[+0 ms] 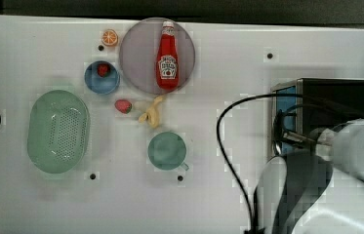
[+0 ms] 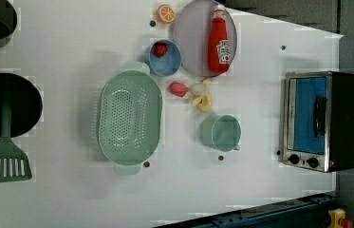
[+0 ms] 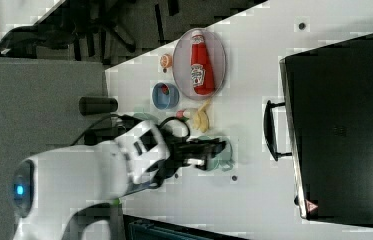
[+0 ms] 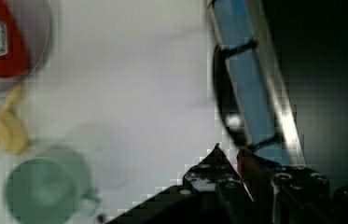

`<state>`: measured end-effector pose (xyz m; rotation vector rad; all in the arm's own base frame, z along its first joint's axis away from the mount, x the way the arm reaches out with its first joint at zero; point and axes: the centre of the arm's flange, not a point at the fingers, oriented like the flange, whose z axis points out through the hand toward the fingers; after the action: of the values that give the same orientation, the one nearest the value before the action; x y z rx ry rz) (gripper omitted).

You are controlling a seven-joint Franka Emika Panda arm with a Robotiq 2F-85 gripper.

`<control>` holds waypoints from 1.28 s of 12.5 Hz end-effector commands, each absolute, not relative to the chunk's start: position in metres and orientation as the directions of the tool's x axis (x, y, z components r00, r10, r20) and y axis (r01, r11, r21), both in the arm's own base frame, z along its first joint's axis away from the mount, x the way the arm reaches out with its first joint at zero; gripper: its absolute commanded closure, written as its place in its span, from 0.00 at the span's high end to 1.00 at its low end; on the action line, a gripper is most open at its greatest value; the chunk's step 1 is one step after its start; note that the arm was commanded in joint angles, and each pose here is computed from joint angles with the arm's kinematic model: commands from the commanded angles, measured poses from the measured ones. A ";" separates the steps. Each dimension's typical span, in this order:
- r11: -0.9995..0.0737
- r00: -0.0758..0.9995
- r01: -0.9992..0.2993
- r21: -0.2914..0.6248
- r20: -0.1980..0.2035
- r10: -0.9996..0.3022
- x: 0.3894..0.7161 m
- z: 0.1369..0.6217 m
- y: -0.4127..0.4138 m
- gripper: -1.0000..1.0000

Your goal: Flap open oven.

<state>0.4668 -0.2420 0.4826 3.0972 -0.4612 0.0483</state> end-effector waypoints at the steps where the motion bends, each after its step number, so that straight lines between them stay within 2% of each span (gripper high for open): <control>1: -0.997 0.998 -0.062 0.036 0.023 -0.061 0.472 0.445 -0.260 0.18; 4: -0.994 0.996 -0.085 0.063 -0.005 -0.086 0.477 0.405 -0.279 0.18; 9: -0.992 0.997 -0.083 0.093 0.000 -0.083 0.478 0.352 -0.279 0.18; 13: -0.992 0.998 -0.066 0.107 0.026 -0.064 0.477 0.331 -0.269 0.18; 16: -0.991 0.997 -0.073 0.110 0.019 -0.071 0.475 0.317 -0.266 0.18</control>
<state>0.4745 -0.2672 0.3251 3.0255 -0.1453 0.0449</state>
